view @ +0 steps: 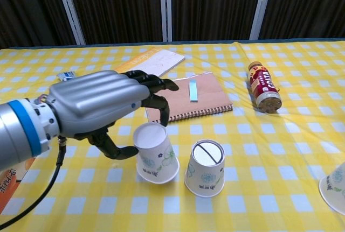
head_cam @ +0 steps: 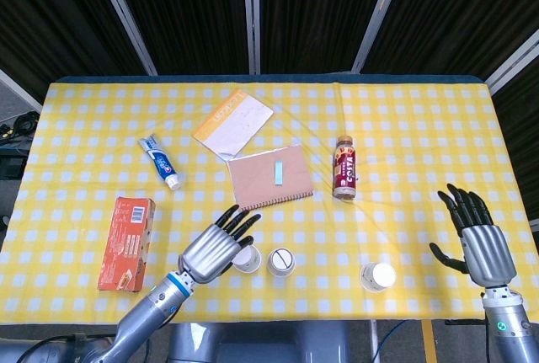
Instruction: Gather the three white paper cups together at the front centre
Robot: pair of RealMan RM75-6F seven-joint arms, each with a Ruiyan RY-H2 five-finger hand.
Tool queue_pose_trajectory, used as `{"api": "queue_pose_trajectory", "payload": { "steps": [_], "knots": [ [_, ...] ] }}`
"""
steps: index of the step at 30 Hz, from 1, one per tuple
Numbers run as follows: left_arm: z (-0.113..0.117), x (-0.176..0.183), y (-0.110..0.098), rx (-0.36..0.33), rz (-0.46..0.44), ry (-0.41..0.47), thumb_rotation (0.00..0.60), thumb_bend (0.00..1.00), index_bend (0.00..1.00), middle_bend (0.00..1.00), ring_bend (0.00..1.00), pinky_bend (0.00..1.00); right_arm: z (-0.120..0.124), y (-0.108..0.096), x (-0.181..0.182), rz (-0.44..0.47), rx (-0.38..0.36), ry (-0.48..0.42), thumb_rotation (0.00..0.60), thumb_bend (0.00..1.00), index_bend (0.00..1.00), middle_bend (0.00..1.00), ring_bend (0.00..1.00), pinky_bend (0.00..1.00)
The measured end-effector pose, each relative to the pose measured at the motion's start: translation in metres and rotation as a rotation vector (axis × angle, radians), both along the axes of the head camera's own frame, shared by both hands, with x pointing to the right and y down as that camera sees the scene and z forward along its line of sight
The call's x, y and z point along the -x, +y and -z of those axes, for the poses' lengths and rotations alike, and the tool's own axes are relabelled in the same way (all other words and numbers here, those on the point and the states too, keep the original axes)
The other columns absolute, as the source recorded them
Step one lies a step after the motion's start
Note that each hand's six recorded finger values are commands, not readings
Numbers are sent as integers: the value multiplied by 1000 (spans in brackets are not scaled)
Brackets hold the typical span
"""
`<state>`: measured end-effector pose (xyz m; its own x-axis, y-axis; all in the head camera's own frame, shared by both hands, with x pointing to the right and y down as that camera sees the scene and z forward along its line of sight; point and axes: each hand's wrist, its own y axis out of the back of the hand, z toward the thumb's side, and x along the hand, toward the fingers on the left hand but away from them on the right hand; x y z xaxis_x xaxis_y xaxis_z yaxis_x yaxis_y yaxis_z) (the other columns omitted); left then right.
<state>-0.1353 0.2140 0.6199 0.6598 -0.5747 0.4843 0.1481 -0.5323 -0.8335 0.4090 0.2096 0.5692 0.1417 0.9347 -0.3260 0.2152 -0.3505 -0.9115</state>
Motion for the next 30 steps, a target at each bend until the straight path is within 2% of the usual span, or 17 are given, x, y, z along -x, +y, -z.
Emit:
{"api": "queue_pose_trajectory", "payload": {
  "steps": [3,7,9,14,18,24,30],
  "knots": [
    [-6,-11,1,4,-10,-3,600,354,376,0,0,0,-1,0,0,0,4,1,600,153,29,0,0,0],
    [-14,-18,4,8,-14,-15,600,344,320,0,0,0,-3,0,0,2,8,4,600,153,29,0,0,0],
    [-16,-21,6,11,-18,-19,600,331,271,0,0,0,-3,0,1,3,10,6,600,153,29,0,0,0],
    [-19,-22,12,26,-26,-15,600,271,68,0,0,0,-5,0,2,5,16,12,600,153,29,0,0,0],
    [-18,-16,14,28,-26,-14,600,261,0,0,0,0,-5,0,1,5,16,17,600,153,29,0,0,0],
    [-11,14,7,11,46,-20,600,259,0,0,0,0,-6,0,1,1,17,25,600,153,29,0,0,0],
    [10,80,-1,-58,155,-21,600,257,0,0,0,0,-10,1,5,14,21,44,600,154,29,0,0,0]
  ]
}}
